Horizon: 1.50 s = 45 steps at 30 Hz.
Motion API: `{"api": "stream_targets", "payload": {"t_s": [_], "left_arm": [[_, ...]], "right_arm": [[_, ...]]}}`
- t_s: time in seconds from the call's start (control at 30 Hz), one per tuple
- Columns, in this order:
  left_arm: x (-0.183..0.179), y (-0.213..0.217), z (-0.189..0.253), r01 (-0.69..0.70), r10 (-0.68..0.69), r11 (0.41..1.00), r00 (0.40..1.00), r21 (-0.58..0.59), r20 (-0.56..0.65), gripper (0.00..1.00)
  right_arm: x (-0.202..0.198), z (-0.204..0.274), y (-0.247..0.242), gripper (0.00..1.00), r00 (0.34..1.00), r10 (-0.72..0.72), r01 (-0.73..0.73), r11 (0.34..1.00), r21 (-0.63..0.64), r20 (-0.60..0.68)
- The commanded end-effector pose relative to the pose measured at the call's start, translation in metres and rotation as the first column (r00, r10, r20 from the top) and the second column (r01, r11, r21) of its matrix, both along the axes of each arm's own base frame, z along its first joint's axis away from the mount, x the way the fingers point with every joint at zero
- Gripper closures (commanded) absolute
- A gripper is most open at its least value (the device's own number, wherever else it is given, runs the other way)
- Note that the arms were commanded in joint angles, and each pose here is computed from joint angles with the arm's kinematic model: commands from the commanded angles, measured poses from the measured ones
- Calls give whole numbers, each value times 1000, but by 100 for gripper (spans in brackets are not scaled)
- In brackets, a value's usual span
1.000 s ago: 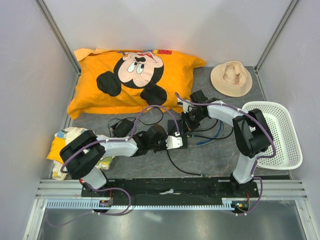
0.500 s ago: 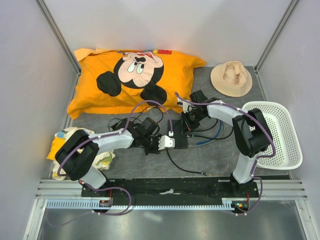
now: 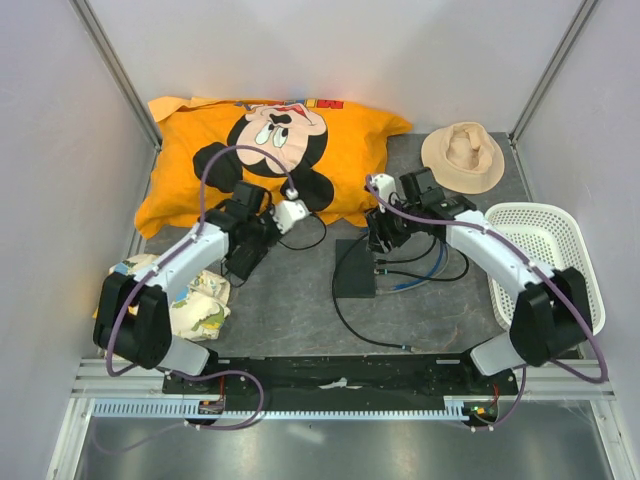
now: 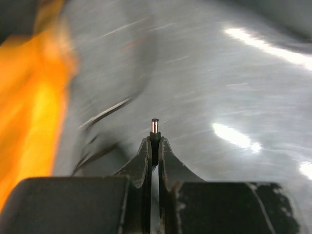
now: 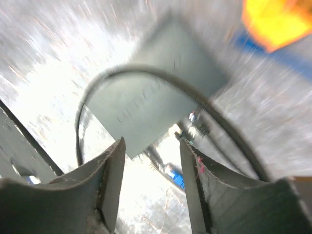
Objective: Pull the plug from the switch port
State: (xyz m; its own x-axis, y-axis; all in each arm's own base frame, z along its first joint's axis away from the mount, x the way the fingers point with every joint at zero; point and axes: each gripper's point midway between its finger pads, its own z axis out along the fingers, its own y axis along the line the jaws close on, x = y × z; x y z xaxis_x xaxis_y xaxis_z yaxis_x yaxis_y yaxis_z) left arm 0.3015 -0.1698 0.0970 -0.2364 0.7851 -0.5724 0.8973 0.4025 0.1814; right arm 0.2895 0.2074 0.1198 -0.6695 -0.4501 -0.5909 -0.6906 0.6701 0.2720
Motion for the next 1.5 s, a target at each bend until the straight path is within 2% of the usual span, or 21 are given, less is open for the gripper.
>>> {"api": "stream_targets", "payload": {"t_s": [0.0, 0.1, 0.13, 0.17, 0.2, 0.23, 0.27, 0.37, 0.43, 0.53, 0.67, 0.77, 0.83, 0.9, 1.0, 1.1, 1.13, 1.17, 1.27, 1.37, 1.47], "left_arm": [[51, 72, -1, -299, 294, 948, 954, 109, 60, 98], [72, 101, -9, -375, 369, 913, 927, 158, 68, 98], [76, 105, -11, -369, 362, 914, 930, 168, 70, 94], [81, 108, -13, -370, 364, 913, 929, 174, 68, 84], [83, 105, -17, -348, 344, 921, 937, 174, 55, 79], [86, 103, -15, -347, 343, 924, 938, 163, 55, 68], [88, 96, -13, -342, 339, 930, 940, 131, 43, 64], [92, 63, 20, -310, 310, 950, 950, -28, 15, 57], [95, 43, 54, -307, 313, 943, 949, -129, 27, 41], [81, -12, 92, -210, 222, 941, 975, -266, 16, 39], [54, -73, 96, -127, 116, 923, 992, -362, -54, 40], [44, -103, 67, -166, 109, 907, 980, -387, -166, 43], [45, -113, 60, -237, 138, 884, 956, -403, -260, 44], [47, -120, 39, -287, 152, 878, 926, -384, -346, 45], [56, -128, 27, -310, 158, 874, 910, -374, -384, 47], [63, -137, 27, -284, 129, 877, 916, -388, -380, 55], [66, -140, 22, -273, 111, 879, 914, -391, -389, 63], [61, -146, 21, -253, 71, 877, 908, -408, -412, 68], [48, -156, 14, -224, -9, 872, 881, -434, -473, 77], [31, -164, 5, -199, -87, 867, 841, -456, -534, 89], [20, -165, -9, -193, -93, 880, 827, -435, -555, 96]], "right_arm": [[30, 64, 10, 36, 978, -26, 9, 996, 85, 208], [37, 69, 9, 30, 973, -80, 60, 994, 93, 218], [39, 66, 6, 27, 970, -101, 84, 993, 85, 220], [45, 66, 0, 24, 960, -141, 127, 989, 72, 241], [45, 65, -4, 18, 956, -152, 141, 988, 63, 251], [46, 65, -5, 14, 953, -156, 146, 988, 56, 260], [50, 65, -11, 8, 944, -179, 175, 984, 40, 276], [58, 71, -21, 2, 931, -221, 220, 975, 36, 291], [68, 78, -31, 2, 917, -263, 263, 964, 44, 301], [83, 80, -41, 2, 912, -282, 284, 958, 37, 297], [107, 68, -44, 4, 915, -258, 277, 961, -18, 311], [119, 49, -49, 9, 931, -248, 266, 964, -31, 268], [125, 55, -50, 13, 950, -226, 218, 974, 59, 215], [132, 46, -62, 19, 963, -217, 206, 975, 87, 157], [143, 29, -76, 26, 974, -220, 212, 968, 137, 54], [144, 9, -74, 32, 985, -169, 173, 961, 215, -39], [139, 2, -70, 33, 990, -129, 140, 965, 222, -63], [128, -12, -64, 33, 993, -56, 79, 970, 228, -105], [99, -34, -58, 32, 978, 25, 28, 967, 253, -205], [80, -49, -59, 29, 972, 83, -24, 966, 257, -220], [73, -64, -63, 28, 965, 98, -39, 971, 235, -243]]}}
